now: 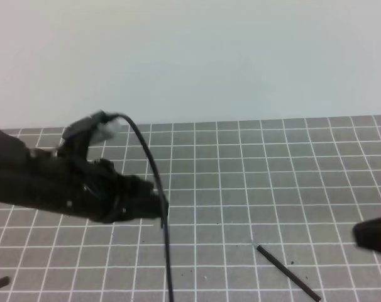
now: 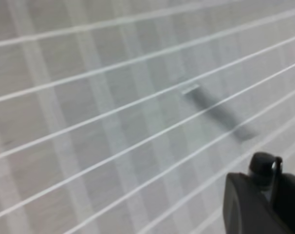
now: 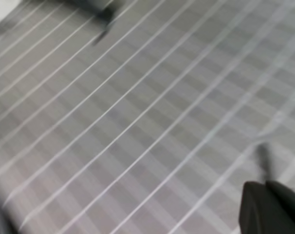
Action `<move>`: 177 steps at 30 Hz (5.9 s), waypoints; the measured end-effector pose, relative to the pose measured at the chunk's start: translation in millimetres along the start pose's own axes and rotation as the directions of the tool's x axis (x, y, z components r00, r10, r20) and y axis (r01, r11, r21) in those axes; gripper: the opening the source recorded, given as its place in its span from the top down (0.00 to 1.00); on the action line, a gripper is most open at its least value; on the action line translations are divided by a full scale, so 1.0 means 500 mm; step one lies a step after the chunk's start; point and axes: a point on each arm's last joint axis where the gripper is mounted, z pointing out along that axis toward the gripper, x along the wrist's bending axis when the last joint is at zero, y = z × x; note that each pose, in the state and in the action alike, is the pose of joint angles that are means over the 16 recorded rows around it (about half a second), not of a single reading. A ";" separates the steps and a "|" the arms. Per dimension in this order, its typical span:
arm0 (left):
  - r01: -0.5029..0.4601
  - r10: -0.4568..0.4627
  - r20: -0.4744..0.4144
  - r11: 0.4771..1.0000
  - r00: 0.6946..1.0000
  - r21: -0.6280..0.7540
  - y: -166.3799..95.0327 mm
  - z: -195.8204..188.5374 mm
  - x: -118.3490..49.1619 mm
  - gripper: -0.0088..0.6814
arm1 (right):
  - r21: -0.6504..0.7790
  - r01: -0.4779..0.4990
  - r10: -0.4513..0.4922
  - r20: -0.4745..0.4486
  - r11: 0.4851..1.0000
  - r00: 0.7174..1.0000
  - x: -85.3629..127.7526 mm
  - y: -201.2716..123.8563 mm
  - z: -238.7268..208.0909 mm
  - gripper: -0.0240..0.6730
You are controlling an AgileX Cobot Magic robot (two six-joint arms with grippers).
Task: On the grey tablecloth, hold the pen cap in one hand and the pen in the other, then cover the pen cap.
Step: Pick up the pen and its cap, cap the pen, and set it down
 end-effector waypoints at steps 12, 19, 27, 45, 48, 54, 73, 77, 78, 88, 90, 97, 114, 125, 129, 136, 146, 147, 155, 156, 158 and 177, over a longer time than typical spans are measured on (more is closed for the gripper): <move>0.161 -0.084 0.326 0.963 0.942 -0.216 0.044 -0.050 -0.017 0.87 | 0.352 0.248 -0.230 -0.092 0.903 0.969 0.016 0.030 0.091 0.95; 0.255 -0.127 0.397 0.923 0.909 -0.288 0.041 -0.043 -0.008 0.87 | 0.407 0.251 -0.269 -0.013 0.878 0.963 0.022 0.037 0.148 0.95; 0.302 -0.172 0.355 0.886 0.919 -0.352 0.014 -0.032 0.018 0.87 | 0.436 0.215 -0.242 0.006 0.874 0.970 0.015 0.024 0.228 0.85; 0.260 -0.134 0.302 0.867 0.944 -0.425 -0.002 -0.059 0.008 0.87 | 0.548 0.216 -0.238 -0.032 0.808 0.971 -0.008 -0.052 0.391 0.60; 0.260 -0.132 0.309 0.869 0.942 -0.420 -0.002 -0.059 0.007 0.87 | 0.554 0.217 -0.238 -0.036 0.803 0.971 -0.009 -0.061 0.404 0.60; 0.261 -0.131 0.315 0.871 0.940 -0.417 -0.002 -0.059 0.006 0.87 | 0.554 0.219 -0.240 -0.037 0.803 0.970 -0.011 -0.070 0.420 0.60; 0.247 -0.107 0.340 0.881 0.934 -0.403 -0.005 -0.059 -0.001 0.87 | 0.537 0.168 -0.198 -0.002 0.827 0.980 -0.012 -0.034 0.401 0.85; 0.240 -0.101 0.335 0.882 0.937 -0.406 -0.005 -0.059 -0.001 0.87 | 0.485 0.153 -0.168 -0.012 0.861 0.986 -0.002 0.006 0.364 0.86; 0.239 -0.101 0.332 0.881 0.938 -0.408 -0.005 -0.059 0.000 0.87 | 0.467 0.148 -0.157 -0.020 0.872 0.987 0.002 0.017 0.353 0.86; 0.250 -0.124 0.300 0.869 0.946 -0.428 -0.001 -0.059 0.007 0.87 | 0.234 0.070 -0.028 -0.179 0.970 0.984 0.055 0.107 0.256 0.86; 0.254 -0.131 0.293 0.865 0.947 -0.433 0.000 -0.060 0.009 0.87 | 0.197 0.049 -0.006 -0.212 0.979 0.977 0.063 0.117 0.248 0.87; 0.251 -0.132 0.275 0.851 0.952 -0.462 0.014 -0.066 0.006 0.87 | 0.135 -0.014 0.051 -0.275 0.991 0.960 0.077 0.132 0.243 0.86; 0.200 -0.078 0.254 0.844 0.964 -0.498 0.040 -0.065 -0.039 0.87 | 0.075 -0.061 0.079 -0.265 0.995 0.961 0.074 0.144 0.246 0.86; 0.231 -0.104 0.274 0.844 0.956 -0.485 0.039 -0.064 -0.042 0.87 | 0.059 -0.075 0.087 -0.250 0.995 0.964 0.072 0.148 0.247 0.86; 0.238 -0.110 0.280 0.844 0.954 -0.481 0.039 -0.064 -0.042 0.87 | 0.057 -0.077 0.089 -0.249 0.995 0.964 0.071 0.148 0.247 0.86; 0.238 -0.105 0.285 0.840 0.953 -0.488 0.045 -0.068 -0.046 0.87 | 0.059 -0.077 0.089 -0.251 0.995 0.964 0.072 0.148 0.247 0.86; 0.223 -0.072 0.299 0.832 0.952 -0.508 0.060 -0.081 -0.061 0.87 | 0.053 -0.081 0.091 -0.245 0.995 0.965 0.071 0.149 0.247 0.86; 0.221 -0.069 0.300 0.832 0.951 -0.509 0.062 -0.082 -0.062 0.87 | 0.051 -0.082 0.092 -0.244 0.995 0.965 0.070 0.149 0.248 0.86; 0.218 -0.059 0.310 0.834 0.949 -0.508 0.064 -0.084 -0.066 0.87 | 0.024 -0.093 0.097 -0.241 0.995 0.966 0.069 0.159 0.246 0.87; 0.218 -0.059 0.311 0.834 0.949 -0.507 0.064 -0.084 -0.066 0.87 | 0.020 -0.095 0.097 -0.241 0.995 0.966 0.069 0.161 0.245 0.87; 0.217 -0.058 0.312 0.835 0.948 -0.506 0.063 -0.084 -0.066 0.87 | 0.013 -0.097 0.097 -0.243 0.995 0.965 0.069 0.164 0.244 0.87; 0.201 -0.031 0.335 0.850 0.942 -0.487 0.058 -0.074 -0.087 0.87 | -0.076 -0.124 0.104 -0.234 0.989 0.967 0.066 0.190 0.240 0.86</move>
